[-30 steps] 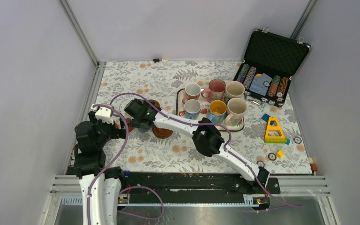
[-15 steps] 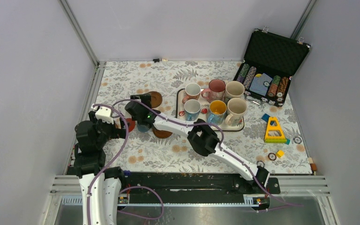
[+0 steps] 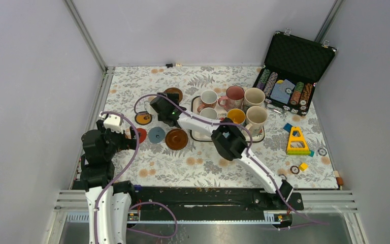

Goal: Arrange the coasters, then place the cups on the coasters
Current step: Move the coaster to the center of the board.

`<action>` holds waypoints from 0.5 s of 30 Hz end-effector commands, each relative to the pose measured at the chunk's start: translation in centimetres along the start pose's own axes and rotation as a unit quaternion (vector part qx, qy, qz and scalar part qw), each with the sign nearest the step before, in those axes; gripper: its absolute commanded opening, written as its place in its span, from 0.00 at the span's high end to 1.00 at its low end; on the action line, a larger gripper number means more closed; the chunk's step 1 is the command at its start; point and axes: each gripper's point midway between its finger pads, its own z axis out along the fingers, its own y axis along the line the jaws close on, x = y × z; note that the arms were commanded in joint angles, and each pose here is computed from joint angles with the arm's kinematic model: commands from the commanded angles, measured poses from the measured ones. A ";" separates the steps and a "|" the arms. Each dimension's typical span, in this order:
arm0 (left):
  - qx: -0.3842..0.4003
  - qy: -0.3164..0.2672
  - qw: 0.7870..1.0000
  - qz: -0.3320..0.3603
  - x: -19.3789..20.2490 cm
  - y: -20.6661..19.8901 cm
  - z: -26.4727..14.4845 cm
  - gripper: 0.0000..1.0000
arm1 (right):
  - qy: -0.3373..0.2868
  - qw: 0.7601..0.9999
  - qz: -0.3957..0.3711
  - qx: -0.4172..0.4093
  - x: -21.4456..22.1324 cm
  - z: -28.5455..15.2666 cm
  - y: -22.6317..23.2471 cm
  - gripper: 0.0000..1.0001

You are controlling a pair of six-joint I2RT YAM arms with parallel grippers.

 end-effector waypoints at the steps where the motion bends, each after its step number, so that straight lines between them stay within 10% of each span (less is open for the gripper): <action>1: -0.006 -0.023 1.000 0.013 -1.1 0.5 0.3 0.01 | -0.085 0.992 0.066 -0.072 -3.0 -10.0 -5.1 0.02; 15: -0.011 -0.029 0.999 0.011 -1.3 0.5 0.0 0.01 | -0.085 0.964 0.031 -0.252 2.6 -19.7 5.1 0.02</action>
